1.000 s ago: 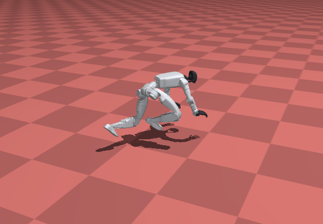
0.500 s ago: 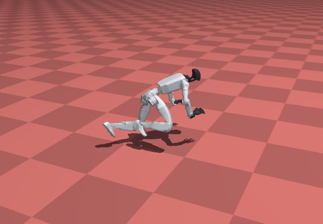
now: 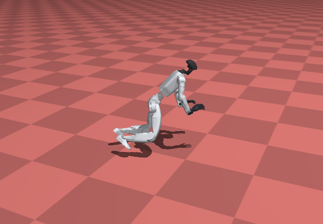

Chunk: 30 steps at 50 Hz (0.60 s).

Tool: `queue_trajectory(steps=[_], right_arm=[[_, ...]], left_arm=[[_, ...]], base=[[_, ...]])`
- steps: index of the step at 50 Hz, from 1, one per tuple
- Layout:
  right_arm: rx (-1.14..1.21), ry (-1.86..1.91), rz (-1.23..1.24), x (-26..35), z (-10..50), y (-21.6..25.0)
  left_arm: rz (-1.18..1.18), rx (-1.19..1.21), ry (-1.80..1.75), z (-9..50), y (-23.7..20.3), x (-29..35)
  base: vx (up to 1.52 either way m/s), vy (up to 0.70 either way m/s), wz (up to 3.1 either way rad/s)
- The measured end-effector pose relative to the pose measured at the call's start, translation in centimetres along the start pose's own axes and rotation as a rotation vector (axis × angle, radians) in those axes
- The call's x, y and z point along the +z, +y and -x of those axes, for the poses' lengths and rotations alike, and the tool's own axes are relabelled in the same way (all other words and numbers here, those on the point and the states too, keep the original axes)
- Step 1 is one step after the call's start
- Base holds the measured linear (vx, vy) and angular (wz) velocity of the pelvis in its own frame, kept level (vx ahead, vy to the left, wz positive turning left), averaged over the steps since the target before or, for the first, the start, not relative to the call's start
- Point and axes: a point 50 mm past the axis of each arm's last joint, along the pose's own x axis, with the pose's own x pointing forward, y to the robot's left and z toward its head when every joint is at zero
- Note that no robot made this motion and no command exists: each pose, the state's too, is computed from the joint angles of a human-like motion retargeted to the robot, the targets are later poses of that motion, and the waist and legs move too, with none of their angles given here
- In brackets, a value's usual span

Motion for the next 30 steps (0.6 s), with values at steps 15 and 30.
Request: queue_trajectory(steps=[15,30], right_arm=[[0.094,0.033,0.036,1.7,0.1,3.2],[0.051,0.112,-0.029,2.7,-2.4,4.6]], left_arm=[[-0.182,-0.093,-0.076,-0.8,-1.2,-0.6],[-0.235,0.001,-0.016,-4.9,-1.1,-1.1]], base=[[-0.15,-0.07,-0.11],[-0.12,-0.06,-0.65]])
